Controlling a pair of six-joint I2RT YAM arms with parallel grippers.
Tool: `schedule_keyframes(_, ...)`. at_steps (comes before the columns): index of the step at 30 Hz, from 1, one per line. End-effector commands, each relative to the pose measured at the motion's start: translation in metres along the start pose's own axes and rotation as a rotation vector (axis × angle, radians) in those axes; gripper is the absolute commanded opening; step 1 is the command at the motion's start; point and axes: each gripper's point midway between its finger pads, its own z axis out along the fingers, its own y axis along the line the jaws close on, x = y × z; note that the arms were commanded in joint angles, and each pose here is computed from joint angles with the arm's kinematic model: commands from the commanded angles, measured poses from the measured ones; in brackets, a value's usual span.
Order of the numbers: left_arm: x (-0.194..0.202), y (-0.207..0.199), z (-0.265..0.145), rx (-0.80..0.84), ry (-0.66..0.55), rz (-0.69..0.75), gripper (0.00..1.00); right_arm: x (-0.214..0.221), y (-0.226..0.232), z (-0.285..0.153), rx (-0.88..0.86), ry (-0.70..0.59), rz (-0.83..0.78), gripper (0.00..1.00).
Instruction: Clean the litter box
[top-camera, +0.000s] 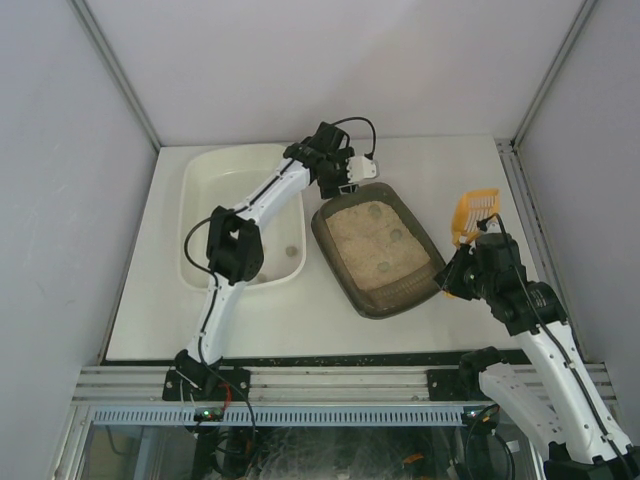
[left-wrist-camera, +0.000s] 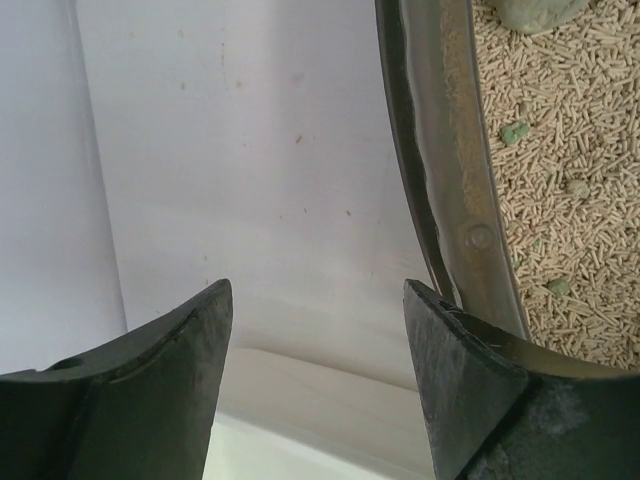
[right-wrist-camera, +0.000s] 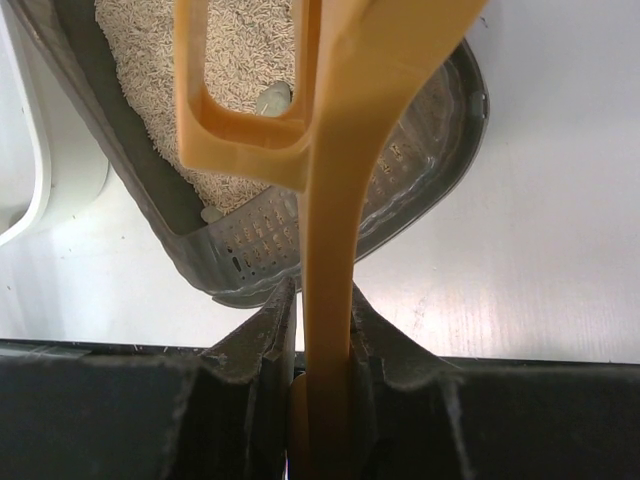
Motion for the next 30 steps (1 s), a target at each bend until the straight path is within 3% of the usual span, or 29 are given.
schedule_keyframes(1, -0.014, -0.009, -0.017, 0.032, -0.023, 0.007, 0.73, -0.009, 0.004, 0.001, -0.021, -0.033, -0.015, 0.0)
schedule_keyframes(11, -0.04, 0.003, -0.057, 0.004, -0.086, -0.03, 0.79, -0.011, 0.001, 0.004, -0.004, -0.038, -0.004, 0.0)
schedule_keyframes(30, -0.063, -0.061, -0.079, 0.248, -0.14, -0.171, 0.79, -0.007, 0.004, 0.004, -0.027, -0.029, -0.005, 0.0)
